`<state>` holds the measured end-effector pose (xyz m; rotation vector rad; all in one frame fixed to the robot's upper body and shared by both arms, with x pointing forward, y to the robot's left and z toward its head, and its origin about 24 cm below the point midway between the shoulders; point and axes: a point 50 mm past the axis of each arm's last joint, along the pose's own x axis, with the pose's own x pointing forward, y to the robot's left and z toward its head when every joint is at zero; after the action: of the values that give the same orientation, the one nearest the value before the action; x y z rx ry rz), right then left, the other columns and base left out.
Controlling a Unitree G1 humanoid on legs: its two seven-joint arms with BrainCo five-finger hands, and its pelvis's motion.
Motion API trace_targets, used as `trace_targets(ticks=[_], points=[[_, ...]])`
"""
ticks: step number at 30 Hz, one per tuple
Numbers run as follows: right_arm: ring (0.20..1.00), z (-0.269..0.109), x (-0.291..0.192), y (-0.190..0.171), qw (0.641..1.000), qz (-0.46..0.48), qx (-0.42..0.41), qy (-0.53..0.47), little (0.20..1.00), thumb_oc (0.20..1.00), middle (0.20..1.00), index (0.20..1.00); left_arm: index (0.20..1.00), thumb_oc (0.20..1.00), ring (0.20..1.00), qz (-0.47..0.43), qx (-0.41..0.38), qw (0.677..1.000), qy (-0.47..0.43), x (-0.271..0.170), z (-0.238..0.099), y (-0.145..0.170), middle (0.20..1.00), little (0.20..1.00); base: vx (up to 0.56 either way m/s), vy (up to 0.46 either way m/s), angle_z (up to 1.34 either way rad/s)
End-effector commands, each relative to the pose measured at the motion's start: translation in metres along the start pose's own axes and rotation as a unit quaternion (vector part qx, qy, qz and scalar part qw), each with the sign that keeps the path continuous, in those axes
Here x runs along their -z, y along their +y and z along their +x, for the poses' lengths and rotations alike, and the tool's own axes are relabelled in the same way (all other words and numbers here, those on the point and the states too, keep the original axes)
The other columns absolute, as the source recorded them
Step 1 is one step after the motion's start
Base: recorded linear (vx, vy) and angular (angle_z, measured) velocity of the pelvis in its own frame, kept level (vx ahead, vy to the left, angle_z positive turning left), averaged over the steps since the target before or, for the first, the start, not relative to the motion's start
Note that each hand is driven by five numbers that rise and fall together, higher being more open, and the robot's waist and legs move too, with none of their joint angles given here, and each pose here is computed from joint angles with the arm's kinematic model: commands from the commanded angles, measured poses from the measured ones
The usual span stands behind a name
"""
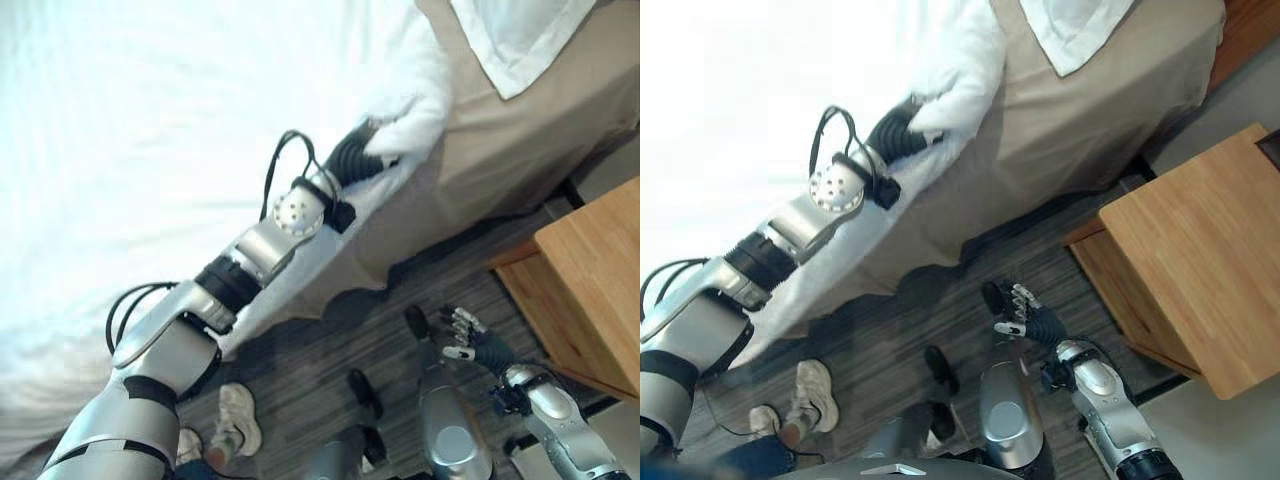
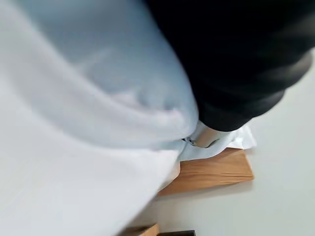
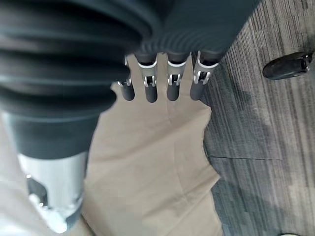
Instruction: Making the bed.
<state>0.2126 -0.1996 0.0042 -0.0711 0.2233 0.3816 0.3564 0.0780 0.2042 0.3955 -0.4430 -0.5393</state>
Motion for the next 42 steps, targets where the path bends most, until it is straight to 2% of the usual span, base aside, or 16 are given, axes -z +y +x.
trace_targets(ticks=[1, 9, 17, 20, 22, 23, 24, 25, 26, 29, 31, 32, 36, 38, 40, 42], points=[[1.000, -0.015, 0.003, 0.000, 1.000, -0.021, -0.003, 0.005, 1.000, 1.000, 1.000, 1.000, 1.000, 1.000, 1.000, -0.091, 0.113, 0.983, -0.112, -0.044, 0.011, -0.049, 1.000, 1.000, 0.00, 0.042, 0.00], [1.000, -0.022, 0.009, -0.003, 0.999, -0.024, -0.002, 0.021, 1.000, 1.000, 1.000, 1.000, 1.000, 1.000, 1.000, -0.121, 0.133, 0.979, -0.100, -0.034, -0.006, -0.048, 1.000, 1.000, 0.00, 0.005, 0.00], [1.000, -0.030, 0.014, -0.004, 0.999, -0.024, -0.001, 0.030, 1.000, 1.000, 1.000, 1.000, 1.000, 1.000, 1.000, -0.147, 0.140, 0.962, -0.180, -0.067, -0.022, -0.028, 1.000, 1.000, 0.01, -0.004, 0.01], [1.000, -0.036, 0.020, -0.004, 0.999, -0.021, 0.009, 0.035, 1.000, 1.000, 1.000, 1.000, 1.000, 1.000, 1.000, -0.224, 0.080, 0.943, -0.232, -0.072, -0.043, -0.004, 1.000, 1.000, 0.00, 0.000, 0.00], [1.000, -0.041, 0.030, -0.007, 0.998, 0.007, 0.035, 0.046, 1.000, 1.000, 1.000, 1.000, 1.000, 1.000, 1.000, -0.263, 0.033, 0.936, -0.233, -0.061, -0.056, 0.001, 1.000, 1.000, 0.00, -0.018, 0.02], [1.000, -0.046, 0.035, -0.018, 0.995, 0.007, 0.083, 0.055, 1.000, 1.000, 1.000, 1.000, 1.000, 1.000, 1.000, -0.284, -0.023, 0.933, -0.219, -0.044, -0.075, 0.009, 1.000, 1.000, -0.01, -0.027, 0.05], [1.000, -0.046, 0.034, -0.018, 0.995, 0.007, 0.082, 0.055, 1.000, 1.000, 1.000, 1.000, 1.000, 1.000, 1.000, -0.284, -0.024, 0.933, -0.218, -0.044, -0.075, 0.009, 1.000, 1.000, 0.01, -0.032, 0.10], [1.000, -0.048, 0.025, -0.039, 0.989, -0.026, 0.140, 0.043, 1.000, 1.000, 1.000, 1.000, 1.000, 1.000, 1.000, -0.319, -0.071, 0.926, -0.187, -0.021, -0.095, 0.012, 1.000, 1.000, 0.00, -0.020, 0.11], [1.000, -0.048, 0.025, -0.039, 0.989, -0.026, 0.140, 0.043, 1.000, 1.000, 1.000, 1.000, 1.000, 1.000, 1.000, -0.319, -0.071, 0.926, -0.187, -0.021, -0.096, 0.012, 1.000, 1.000, 0.02, -0.023, 0.08], [1.000, -0.044, -0.014, -0.085, 0.966, -0.084, 0.244, -0.015, 1.000, 1.000, 1.000, 1.000, 1.000, 1.000, 1.000, -0.346, -0.119, 0.925, -0.103, 0.019, -0.135, 0.006, 1.000, 1.000, 0.02, 0.004, 0.03], [1.000, -0.040, -0.033, -0.100, 0.956, -0.099, 0.273, -0.045, 1.000, 1.000, 1.000, 1.000, 1.000, 1.000, 1.000, -0.358, -0.129, 0.922, -0.066, 0.033, -0.147, 0.000, 1.000, 1.000, 0.01, 0.005, 0.03], [0.200, -0.028, -0.067, -0.114, 0.945, -0.102, 0.293, -0.107, 0.200, 0.200, 0.200, 0.200, 1.000, 1.000, 1.000, -0.396, -0.135, 0.908, -0.015, 0.052, -0.164, -0.016, 1.000, 1.000, 0.02, 0.016, 0.04], [0.200, -0.009, -0.107, -0.115, 0.937, -0.084, 0.282, -0.188, 0.200, 0.200, 0.200, 0.200, 1.000, 1.000, 1.000, -0.420, -0.136, 0.896, 0.054, 0.071, -0.186, -0.035, 1.000, 1.000, -0.01, -0.005, 0.09], [0.200, 0.021, -0.146, -0.096, 0.939, -0.070, 0.226, -0.249, 0.200, 0.200, 0.200, 0.200, 1.000, 1.000, 1.000, -0.460, -0.132, 0.872, 0.096, 0.081, -0.200, -0.053, 1.000, 1.000, -0.03, -0.041, 0.17], [0.200, 0.028, -0.152, -0.090, 0.940, -0.060, 0.213, -0.259, 0.200, 0.200, 0.200, 0.200, 1.000, 1.000, 1.000, -0.467, -0.128, 0.869, 0.100, 0.080, -0.201, -0.056, 1.000, 1.000, -0.02, -0.030, 0.09], [0.200, 0.056, -0.167, -0.066, 0.948, -0.003, 0.147, -0.283, 0.200, 0.200, 0.200, 0.200, 1.000, 1.000, 1.000, -0.495, -0.121, 0.853, 0.112, 0.081, -0.204, -0.066, 1.000, 1.000, -0.03, -0.030, 0.18]])
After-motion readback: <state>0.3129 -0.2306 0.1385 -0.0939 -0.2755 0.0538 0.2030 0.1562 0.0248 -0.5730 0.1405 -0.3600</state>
